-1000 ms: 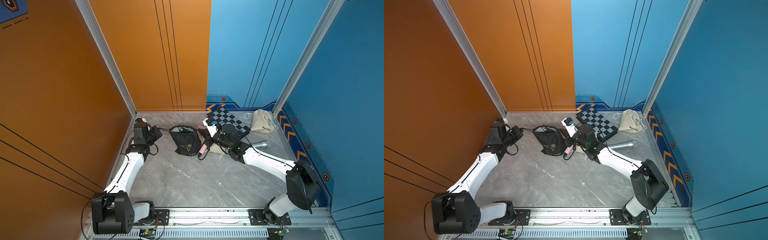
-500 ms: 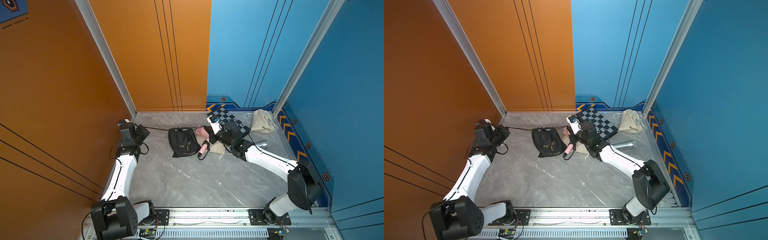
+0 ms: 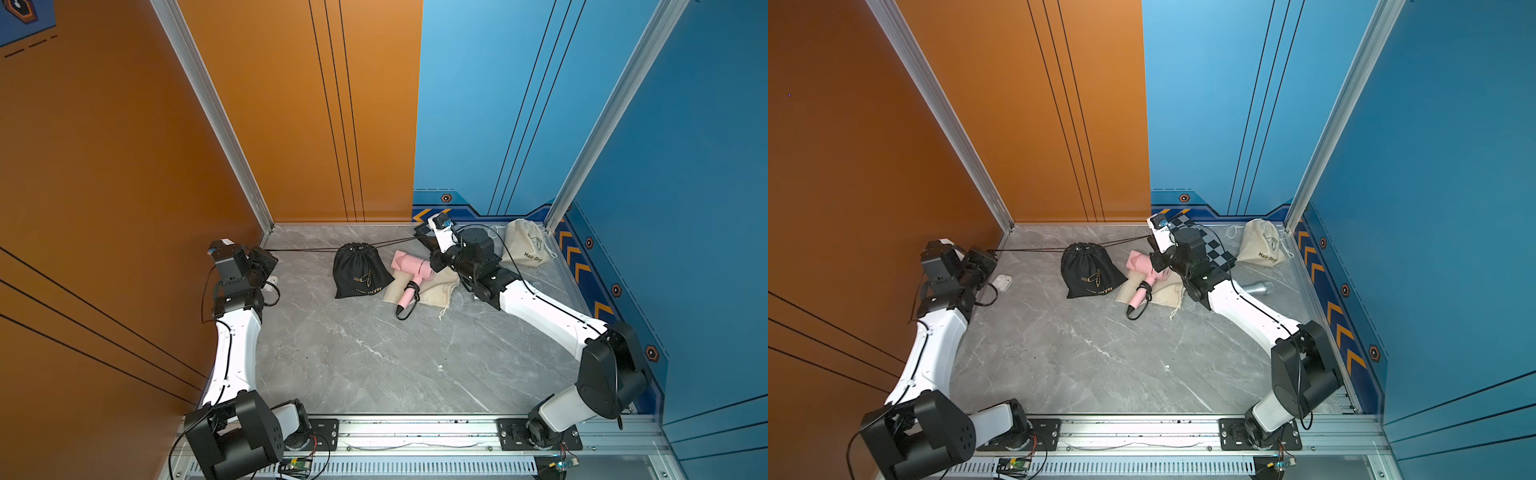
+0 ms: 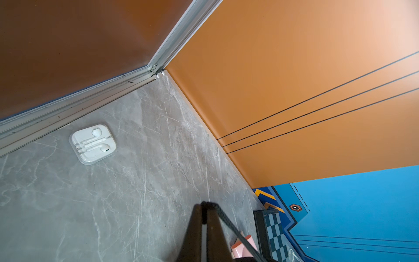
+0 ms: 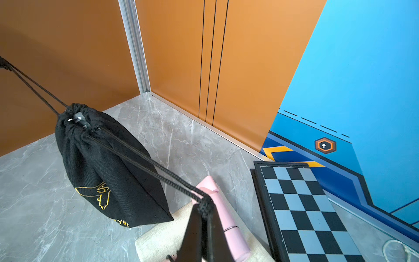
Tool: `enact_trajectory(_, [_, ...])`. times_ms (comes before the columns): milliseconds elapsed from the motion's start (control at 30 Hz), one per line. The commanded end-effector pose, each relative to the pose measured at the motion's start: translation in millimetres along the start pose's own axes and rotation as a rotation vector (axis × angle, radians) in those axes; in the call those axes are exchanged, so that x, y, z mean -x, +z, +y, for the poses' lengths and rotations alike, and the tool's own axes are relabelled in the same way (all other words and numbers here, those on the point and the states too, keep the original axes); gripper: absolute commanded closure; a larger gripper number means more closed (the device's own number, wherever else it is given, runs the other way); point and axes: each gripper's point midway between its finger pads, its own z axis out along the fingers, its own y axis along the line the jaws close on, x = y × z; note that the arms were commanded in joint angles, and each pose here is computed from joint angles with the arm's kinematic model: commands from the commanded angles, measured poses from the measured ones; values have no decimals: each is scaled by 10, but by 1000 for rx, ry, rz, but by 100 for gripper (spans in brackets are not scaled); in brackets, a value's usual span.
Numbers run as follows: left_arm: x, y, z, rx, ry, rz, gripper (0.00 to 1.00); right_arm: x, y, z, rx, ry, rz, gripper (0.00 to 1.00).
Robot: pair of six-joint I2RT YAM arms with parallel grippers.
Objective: Pack away hair dryers
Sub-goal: Pull the drawstrings on both sides of the drawstring bag.
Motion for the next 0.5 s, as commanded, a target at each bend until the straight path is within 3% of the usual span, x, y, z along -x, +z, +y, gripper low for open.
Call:
enact_trajectory(0, [483,-60,135,47,-47,-160,100,254,-149,-580,-193,8,-40,100])
enact_trajectory(467, [838,-74,560,99,-149,-212,100,277,28,-981,-251,60,-11,100])
